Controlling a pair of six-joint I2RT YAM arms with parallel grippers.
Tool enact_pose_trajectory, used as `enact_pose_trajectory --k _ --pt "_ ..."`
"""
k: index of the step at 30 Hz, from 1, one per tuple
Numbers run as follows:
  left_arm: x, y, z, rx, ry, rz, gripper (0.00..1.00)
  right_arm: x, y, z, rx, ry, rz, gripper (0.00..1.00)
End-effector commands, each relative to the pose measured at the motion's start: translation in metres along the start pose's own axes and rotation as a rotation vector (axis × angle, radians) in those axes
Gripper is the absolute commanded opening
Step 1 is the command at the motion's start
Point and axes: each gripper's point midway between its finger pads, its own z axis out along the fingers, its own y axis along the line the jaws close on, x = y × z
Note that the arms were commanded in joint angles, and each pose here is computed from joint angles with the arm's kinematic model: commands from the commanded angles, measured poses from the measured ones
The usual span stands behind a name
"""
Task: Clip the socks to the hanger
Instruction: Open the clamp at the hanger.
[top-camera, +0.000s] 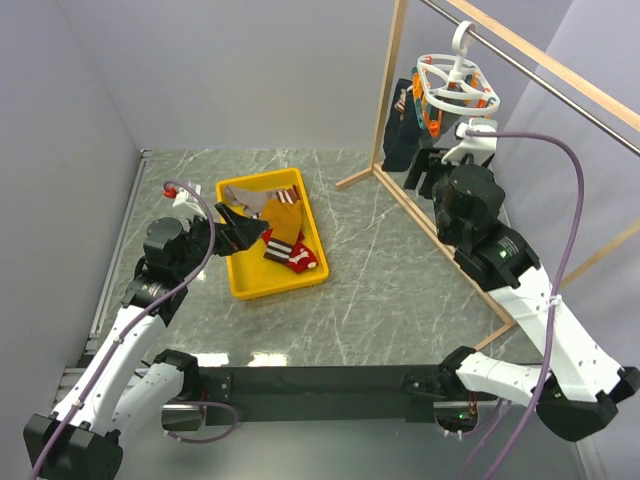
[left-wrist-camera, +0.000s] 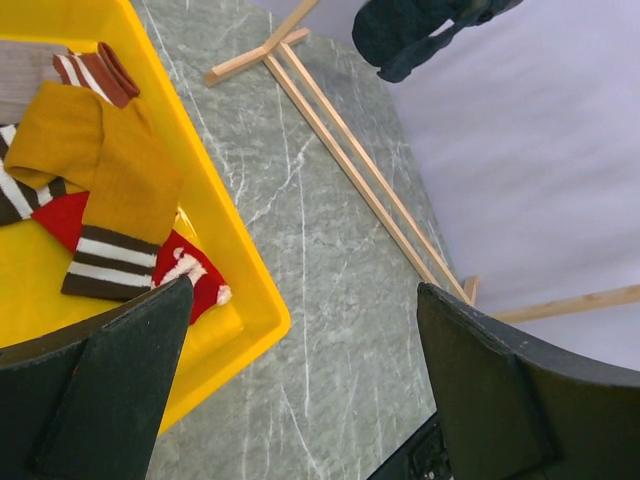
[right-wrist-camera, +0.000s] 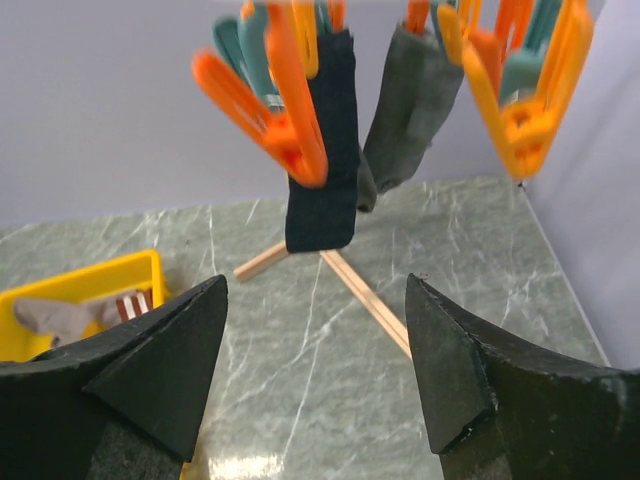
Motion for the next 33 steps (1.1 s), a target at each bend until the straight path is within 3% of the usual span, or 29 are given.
enact_pose_trajectory --k 1,7,15,27,33 --pt "-0.027 -0.018 -0.003 0.036 -0.094 0.056 0.99 -0.036 -0.003 -0.004 0.057 -0.074 0.027 0.77" --pt "-0.03 -0.014 -0.006 0.003 -0.107 0.06 0.99 -0.049 0.022 -0.011 -0.002 -0.078 0.018 0.78" --pt "-0.039 -0.015 -0.013 -0.024 -0.139 0.079 0.99 -0.088 0.016 -0.008 0.075 -0.107 0.063 0.79" --pt "-0.032 -0.011 -0.016 -0.031 -0.129 0.06 0.99 -0.078 0.037 0.005 0.023 -0.041 -0.003 0.75" --pt "-0.041 -0.017 -0.026 -0.031 -0.169 0.085 0.99 -0.071 0.031 0.018 0.127 0.012 -0.04 0.75"
